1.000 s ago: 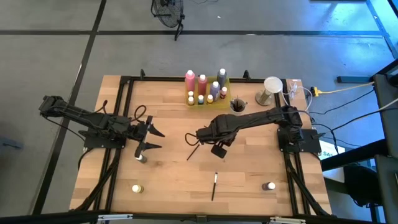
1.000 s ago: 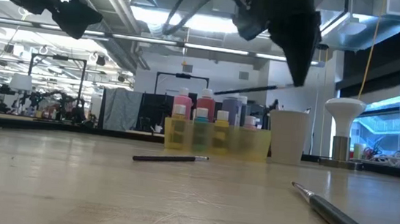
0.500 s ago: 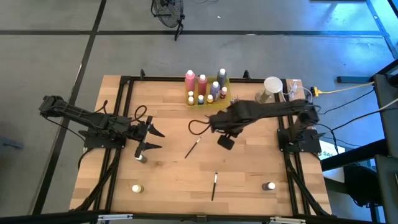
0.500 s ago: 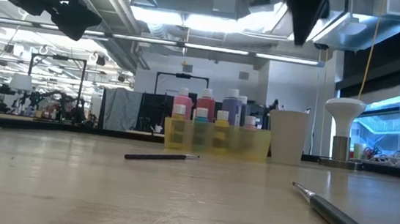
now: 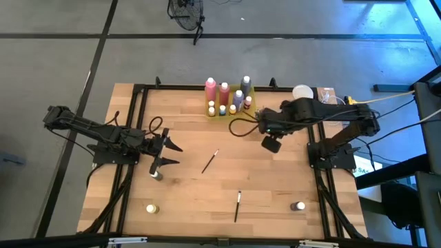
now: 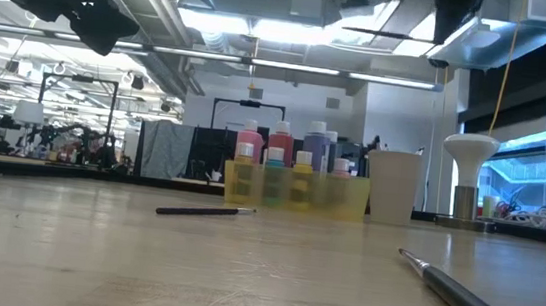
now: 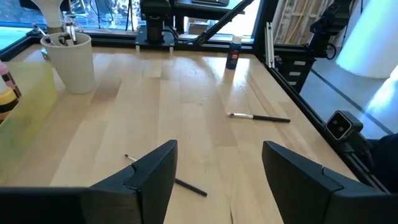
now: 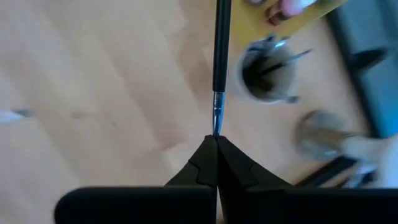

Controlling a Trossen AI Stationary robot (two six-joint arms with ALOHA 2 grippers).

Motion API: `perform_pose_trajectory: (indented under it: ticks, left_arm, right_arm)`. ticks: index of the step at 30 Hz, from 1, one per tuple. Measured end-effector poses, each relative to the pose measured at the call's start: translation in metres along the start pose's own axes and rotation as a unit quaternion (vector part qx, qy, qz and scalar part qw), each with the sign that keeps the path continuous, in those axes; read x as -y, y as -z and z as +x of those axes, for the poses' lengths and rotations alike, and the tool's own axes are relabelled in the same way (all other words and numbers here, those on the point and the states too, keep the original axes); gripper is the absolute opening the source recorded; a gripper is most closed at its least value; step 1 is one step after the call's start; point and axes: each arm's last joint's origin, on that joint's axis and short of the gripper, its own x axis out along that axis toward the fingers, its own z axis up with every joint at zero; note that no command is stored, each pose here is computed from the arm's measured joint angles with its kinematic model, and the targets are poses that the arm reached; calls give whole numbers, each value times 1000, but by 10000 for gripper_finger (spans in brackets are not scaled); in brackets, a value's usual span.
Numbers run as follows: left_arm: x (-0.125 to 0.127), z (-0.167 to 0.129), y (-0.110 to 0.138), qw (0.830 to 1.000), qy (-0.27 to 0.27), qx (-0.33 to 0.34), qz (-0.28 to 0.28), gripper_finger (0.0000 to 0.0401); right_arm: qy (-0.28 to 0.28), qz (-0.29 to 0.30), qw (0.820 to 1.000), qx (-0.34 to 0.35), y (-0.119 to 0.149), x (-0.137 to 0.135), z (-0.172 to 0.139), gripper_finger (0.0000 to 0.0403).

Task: Pick & Place Paint Supplies
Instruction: Put the silver paint brush into the white cup

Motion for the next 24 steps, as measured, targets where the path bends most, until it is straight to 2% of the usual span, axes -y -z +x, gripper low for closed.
perform_pose_trajectory:
  ticks: [5, 10, 13, 17, 21, 24]
  left_arm:
    - [0, 0, 0, 1000, -1, 0, 1, 232]
    - [0, 0, 0, 1000, -5, 1, 1, 230]
    - [-1, 0, 0, 1000, -19, 3, 1, 231]
    - [-3, 0, 0, 999, -49, 7, 2, 232]
    - [-4, 0, -1, 997, -71, 10, 8, 230]
    - [-5, 0, -2, 996, -83, 19, 8, 231]
  right_arm:
    - [70, -131, 989, 9, 3, -2, 10, 0]
    - [179, -221, 958, 28, 0, 0, 15, 0]
    - [247, -290, 924, 34, -2, 4, 12, 0]
    - [342, -381, 859, 22, -4, 8, 9, 0]
    - [411, -434, 802, 2, -6, 10, 6, 0]
    - [433, -455, 778, -10, -7, 11, 5, 0]
